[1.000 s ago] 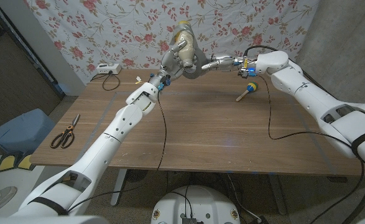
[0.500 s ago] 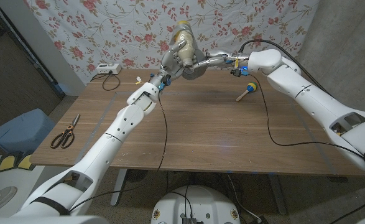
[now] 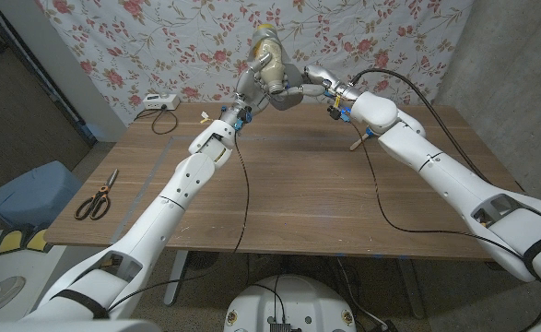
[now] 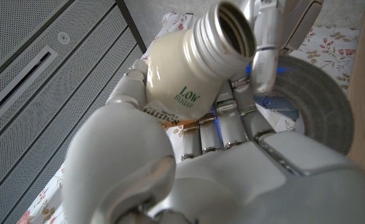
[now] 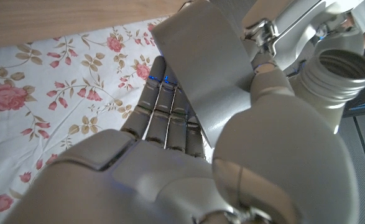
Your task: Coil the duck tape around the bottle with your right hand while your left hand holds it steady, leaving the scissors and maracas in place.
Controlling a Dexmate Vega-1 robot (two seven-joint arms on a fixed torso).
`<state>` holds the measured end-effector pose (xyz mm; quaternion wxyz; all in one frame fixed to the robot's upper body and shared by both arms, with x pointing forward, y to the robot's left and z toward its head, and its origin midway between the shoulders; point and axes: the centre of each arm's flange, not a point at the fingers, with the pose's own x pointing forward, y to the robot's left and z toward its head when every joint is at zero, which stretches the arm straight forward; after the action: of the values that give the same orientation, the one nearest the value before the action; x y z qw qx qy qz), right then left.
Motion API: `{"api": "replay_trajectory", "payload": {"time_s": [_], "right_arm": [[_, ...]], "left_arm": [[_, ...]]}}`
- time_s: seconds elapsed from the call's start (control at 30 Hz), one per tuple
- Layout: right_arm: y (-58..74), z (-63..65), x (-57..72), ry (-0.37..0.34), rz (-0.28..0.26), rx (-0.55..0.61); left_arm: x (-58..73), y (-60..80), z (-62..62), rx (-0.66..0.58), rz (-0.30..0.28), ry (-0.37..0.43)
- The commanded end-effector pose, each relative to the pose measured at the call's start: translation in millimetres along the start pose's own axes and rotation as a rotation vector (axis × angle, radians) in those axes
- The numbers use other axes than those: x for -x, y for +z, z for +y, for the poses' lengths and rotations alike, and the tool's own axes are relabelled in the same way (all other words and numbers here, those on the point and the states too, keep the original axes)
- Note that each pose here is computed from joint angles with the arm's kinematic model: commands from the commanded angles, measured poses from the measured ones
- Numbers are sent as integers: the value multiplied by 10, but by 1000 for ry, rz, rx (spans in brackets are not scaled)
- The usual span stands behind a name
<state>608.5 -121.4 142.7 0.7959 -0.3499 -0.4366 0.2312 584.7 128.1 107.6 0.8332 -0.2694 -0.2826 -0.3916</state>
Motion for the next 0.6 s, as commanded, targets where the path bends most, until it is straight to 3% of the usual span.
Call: {"api": "replay_trajectory", "payload": {"time_s": [0.03, 0.07, 0.2, 0.4, 0.5, 0.6], "right_arm": [[-173, 247, -66, -252, 19, 190], [-210, 289, -109, -250, 30, 202], [-274, 340, -167, -267, 36, 207], [-291, 359, -163, -300, 37, 211], [-273, 331, -137, -328, 34, 217], [-245, 269, -93, -368, 30, 227]], "left_arm": [[-134, -118, -233, 78, 9, -168], [-174, -143, -293, 92, 15, -221], [-234, -209, -405, 111, 36, -303], [-349, -324, -426, 154, 89, -463], [-352, -342, -376, 94, 154, -469], [-284, -313, -284, 45, 170, -373]]}}
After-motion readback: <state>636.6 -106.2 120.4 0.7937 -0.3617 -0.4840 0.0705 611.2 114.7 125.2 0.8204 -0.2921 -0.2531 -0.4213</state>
